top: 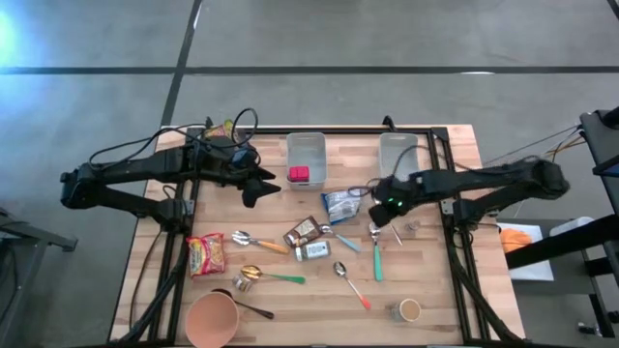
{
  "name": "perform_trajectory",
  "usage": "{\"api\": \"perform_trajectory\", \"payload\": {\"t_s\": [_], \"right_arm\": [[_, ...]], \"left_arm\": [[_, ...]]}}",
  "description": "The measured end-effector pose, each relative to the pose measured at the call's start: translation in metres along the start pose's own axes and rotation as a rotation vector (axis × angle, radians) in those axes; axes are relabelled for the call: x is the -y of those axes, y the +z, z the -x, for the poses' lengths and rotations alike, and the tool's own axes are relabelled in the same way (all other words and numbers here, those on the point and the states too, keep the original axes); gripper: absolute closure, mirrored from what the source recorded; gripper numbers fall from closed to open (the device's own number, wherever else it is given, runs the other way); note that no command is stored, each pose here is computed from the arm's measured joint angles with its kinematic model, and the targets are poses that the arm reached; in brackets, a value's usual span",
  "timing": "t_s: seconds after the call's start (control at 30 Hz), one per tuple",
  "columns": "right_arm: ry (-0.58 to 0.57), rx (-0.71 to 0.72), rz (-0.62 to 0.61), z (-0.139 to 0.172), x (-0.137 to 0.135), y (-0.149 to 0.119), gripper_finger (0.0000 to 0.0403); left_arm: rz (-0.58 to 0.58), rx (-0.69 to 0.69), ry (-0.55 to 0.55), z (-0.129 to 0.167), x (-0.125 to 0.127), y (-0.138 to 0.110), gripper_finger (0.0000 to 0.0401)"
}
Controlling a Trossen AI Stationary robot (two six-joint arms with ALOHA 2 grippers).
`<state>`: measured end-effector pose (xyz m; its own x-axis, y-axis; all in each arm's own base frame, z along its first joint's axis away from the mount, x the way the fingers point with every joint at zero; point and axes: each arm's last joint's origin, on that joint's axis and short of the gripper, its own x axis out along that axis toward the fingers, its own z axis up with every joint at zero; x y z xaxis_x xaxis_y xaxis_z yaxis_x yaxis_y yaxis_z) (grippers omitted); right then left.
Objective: Pick & Place Food Item
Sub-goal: Put the silver spoon into the right gray bin
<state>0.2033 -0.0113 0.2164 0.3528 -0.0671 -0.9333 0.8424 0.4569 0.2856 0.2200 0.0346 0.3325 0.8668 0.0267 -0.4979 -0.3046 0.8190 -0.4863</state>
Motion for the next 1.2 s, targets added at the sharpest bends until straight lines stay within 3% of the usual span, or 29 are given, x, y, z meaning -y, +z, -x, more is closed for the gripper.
{"api": "perform_trajectory", "payload": {"t_s": [0.27, 0.53, 0.73, 0.9, 1.0, 1.2], "right_arm": [[0.141, 0.246, -0.097, 0.052, 0.031, 0.017, 0.0394], [0.135, 0.319, -0.153, 0.064, 0.068, 0.047, 0.0394], [0.076, 0.348, -0.123, 0.073, 0.081, 0.077, 0.0394], [-0.020, 0.313, 0.023, 0.084, 0.083, 0.109, 0.0394], [-0.068, 0.213, 0.144, 0.081, 0.086, 0.123, 0.0394], [-0.105, 0.100, 0.124, 0.058, 0.102, 0.146, 0.0394]], "left_arm": [[-0.004, 0.010, 0.018, 0.000, -0.001, 0.000, 0.0116], [-0.003, 0.013, 0.022, 0.000, -0.001, 0.000, 0.0116], [0.000, 0.013, 0.022, 0.000, -0.001, 0.000, 0.0116], [0.001, 0.013, 0.022, 0.000, -0.001, 0.000, 0.0116], [0.001, 0.013, 0.022, 0.000, -0.001, 0.000, 0.0116], [0.004, 0.013, 0.022, 0.000, -0.001, 0.000, 0.0116]]}}
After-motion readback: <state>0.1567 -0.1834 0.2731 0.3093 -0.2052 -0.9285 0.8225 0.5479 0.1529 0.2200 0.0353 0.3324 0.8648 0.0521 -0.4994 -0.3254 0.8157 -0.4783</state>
